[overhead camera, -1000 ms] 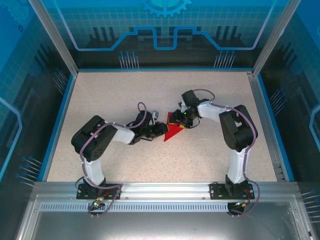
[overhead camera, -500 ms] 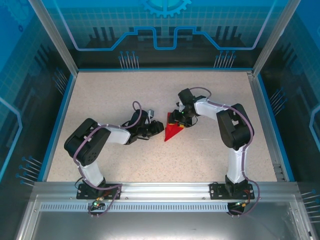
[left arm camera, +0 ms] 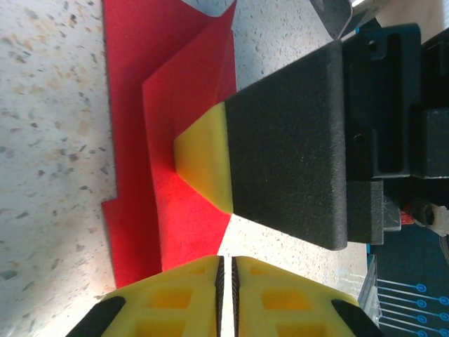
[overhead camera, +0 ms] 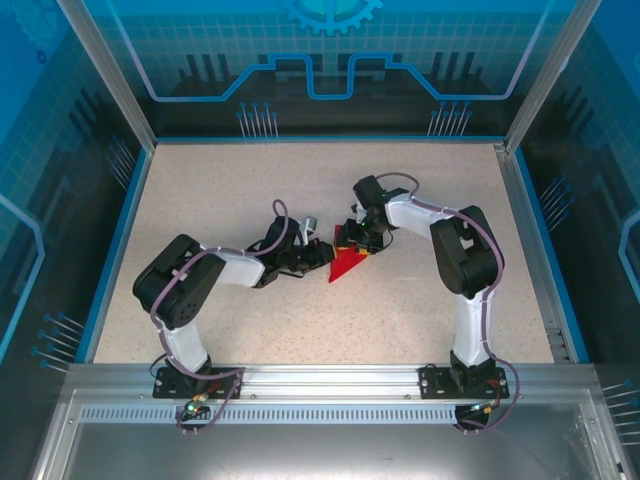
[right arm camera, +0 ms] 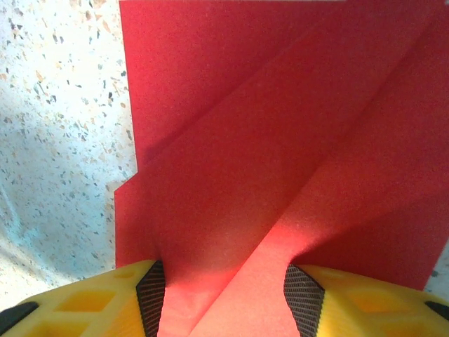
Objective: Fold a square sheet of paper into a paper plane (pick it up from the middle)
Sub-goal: Fourth fold the wing at the center of the table.
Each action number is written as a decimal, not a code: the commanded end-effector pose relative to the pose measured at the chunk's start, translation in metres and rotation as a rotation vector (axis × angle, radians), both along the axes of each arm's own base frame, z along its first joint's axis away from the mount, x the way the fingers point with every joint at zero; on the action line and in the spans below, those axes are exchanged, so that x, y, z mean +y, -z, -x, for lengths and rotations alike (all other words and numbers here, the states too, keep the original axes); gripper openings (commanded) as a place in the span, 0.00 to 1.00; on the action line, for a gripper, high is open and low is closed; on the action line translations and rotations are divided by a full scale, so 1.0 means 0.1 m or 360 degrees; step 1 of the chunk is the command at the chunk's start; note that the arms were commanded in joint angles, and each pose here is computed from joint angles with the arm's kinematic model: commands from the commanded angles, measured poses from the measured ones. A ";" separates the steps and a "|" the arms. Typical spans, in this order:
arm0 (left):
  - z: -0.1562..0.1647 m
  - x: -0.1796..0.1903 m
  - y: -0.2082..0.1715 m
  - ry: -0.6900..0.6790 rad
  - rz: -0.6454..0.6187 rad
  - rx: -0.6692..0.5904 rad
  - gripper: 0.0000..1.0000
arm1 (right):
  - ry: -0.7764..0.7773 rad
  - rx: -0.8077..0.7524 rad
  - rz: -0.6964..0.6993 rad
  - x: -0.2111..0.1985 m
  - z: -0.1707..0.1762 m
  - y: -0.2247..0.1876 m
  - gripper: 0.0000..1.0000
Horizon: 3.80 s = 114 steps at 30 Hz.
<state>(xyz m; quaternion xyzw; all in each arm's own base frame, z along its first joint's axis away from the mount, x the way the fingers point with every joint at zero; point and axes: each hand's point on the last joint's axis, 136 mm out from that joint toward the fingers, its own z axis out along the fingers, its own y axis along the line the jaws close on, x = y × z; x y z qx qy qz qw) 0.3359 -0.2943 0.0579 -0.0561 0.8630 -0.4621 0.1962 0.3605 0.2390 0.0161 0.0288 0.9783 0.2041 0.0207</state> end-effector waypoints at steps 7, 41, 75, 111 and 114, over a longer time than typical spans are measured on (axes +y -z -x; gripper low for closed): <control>0.02 -0.09 0.14 0.0075 -0.0041 0.0053 0.11 | -0.0004 0.0232 0.0309 -0.34 0.32 0.54 0.55; 0.06 -0.01 0.42 0.0046 -0.0208 0.0145 0.07 | 0.0034 0.0363 0.0516 -0.44 0.43 0.74 0.47; -0.21 -0.01 0.02 -0.0148 -0.0072 -0.0021 0.08 | 0.0064 0.0429 0.0529 -0.46 0.48 0.81 0.47; -0.09 -0.08 0.36 0.0021 -0.0181 0.0105 0.00 | 0.0093 0.0506 0.0507 -0.46 0.53 0.89 0.48; -0.08 -0.07 0.40 0.0019 -0.0193 0.0124 0.00 | 0.0097 0.0510 0.0508 -0.47 0.52 0.89 0.48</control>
